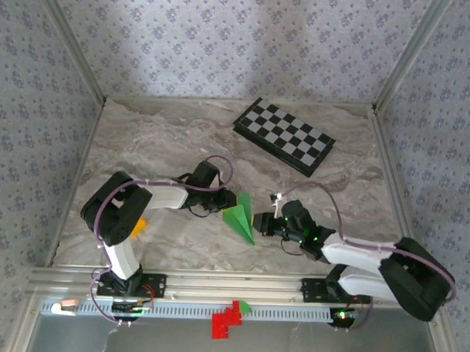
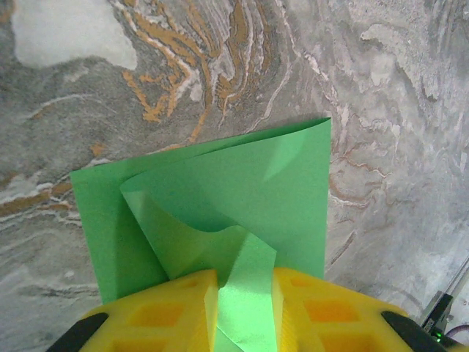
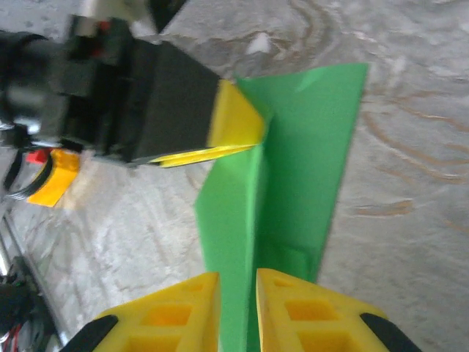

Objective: Fold a paper plane with a square sheet of paper (pick it up from the middle)
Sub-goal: Fourth fold the wing at the center of the table.

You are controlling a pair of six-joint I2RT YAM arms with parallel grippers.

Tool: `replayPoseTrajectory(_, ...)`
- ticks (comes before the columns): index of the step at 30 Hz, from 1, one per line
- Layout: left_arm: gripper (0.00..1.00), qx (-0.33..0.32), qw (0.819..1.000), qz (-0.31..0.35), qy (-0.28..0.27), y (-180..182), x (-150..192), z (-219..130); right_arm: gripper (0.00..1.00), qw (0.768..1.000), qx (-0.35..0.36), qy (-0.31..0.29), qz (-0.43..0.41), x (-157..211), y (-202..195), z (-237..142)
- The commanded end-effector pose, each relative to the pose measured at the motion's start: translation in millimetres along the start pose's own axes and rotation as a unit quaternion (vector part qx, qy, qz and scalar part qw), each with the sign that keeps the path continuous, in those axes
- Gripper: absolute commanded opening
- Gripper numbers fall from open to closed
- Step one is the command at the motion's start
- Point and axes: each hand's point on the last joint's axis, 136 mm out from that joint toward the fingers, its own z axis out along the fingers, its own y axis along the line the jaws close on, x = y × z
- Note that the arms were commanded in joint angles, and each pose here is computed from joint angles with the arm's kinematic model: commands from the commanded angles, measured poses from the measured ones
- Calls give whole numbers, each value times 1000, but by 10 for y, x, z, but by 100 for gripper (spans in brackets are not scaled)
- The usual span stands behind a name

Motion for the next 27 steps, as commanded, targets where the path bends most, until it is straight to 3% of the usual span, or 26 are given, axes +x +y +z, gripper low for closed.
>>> replayPoseTrajectory(1,27,-28,999,-2,18,130,89,59,19,998,28,27,-52,81,52,-59)
replayPoseTrajectory(11,27,-31,999,-1,20,145,101,56,14,990,14,100,-101,235,299,313)
replayPoseTrajectory(27,27,-29,999,-2,20,129,94,56,10,988,40,140,-55,521,-25,361)
